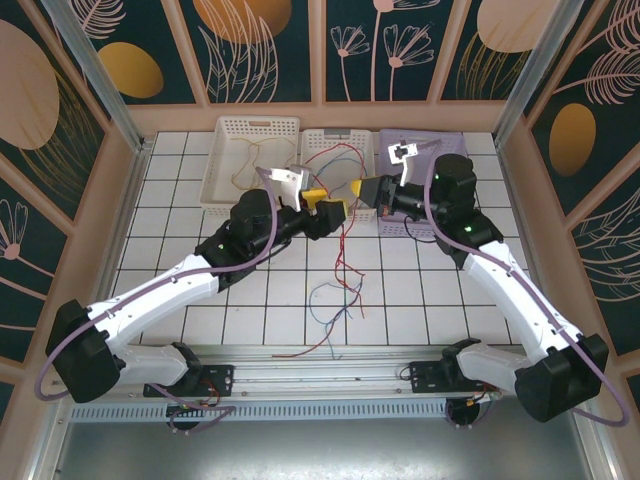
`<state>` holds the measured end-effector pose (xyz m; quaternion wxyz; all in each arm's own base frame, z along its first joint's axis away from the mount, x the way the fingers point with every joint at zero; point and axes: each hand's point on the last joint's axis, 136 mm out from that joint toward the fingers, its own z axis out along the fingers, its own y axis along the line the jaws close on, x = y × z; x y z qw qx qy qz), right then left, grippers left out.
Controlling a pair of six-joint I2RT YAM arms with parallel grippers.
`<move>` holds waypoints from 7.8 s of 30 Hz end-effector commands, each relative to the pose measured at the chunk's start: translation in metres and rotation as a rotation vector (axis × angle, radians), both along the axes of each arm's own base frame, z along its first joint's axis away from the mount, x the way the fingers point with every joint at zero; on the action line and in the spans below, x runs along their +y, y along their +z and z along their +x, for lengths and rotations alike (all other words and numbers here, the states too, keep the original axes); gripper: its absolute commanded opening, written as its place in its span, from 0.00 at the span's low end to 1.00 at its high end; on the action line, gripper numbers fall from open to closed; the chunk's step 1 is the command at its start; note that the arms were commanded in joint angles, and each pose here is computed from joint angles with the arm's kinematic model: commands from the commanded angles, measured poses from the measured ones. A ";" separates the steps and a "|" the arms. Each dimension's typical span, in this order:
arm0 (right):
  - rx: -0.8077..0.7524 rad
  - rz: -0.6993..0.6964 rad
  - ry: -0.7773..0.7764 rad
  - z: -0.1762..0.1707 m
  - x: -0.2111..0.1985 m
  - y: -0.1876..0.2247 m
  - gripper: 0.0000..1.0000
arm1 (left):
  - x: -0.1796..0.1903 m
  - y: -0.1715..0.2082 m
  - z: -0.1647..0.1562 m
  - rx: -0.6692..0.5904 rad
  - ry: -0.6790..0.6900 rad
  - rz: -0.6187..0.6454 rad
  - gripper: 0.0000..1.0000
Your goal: Untangle the cables
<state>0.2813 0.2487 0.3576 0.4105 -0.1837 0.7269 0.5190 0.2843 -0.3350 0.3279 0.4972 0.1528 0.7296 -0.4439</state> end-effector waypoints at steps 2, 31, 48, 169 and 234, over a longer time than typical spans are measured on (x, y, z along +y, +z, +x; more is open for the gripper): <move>-0.074 0.039 0.049 -0.014 0.006 0.022 0.00 | 0.002 0.008 0.003 -0.013 0.011 -0.021 0.45; 0.119 -0.055 -0.932 0.062 -0.212 -0.013 0.00 | 0.163 -0.007 0.042 0.026 0.443 0.179 0.00; 0.155 -0.090 -1.197 0.083 -0.277 -0.015 0.00 | 0.188 0.006 0.024 -0.030 0.457 0.098 0.00; 0.108 -0.164 -1.031 -0.010 -0.225 -0.058 0.79 | -0.233 -0.140 0.198 0.147 -0.127 0.046 0.60; 0.544 -0.536 -0.750 0.048 -0.126 -0.313 0.75 | -0.020 -0.275 -0.010 0.571 -0.041 0.559 0.15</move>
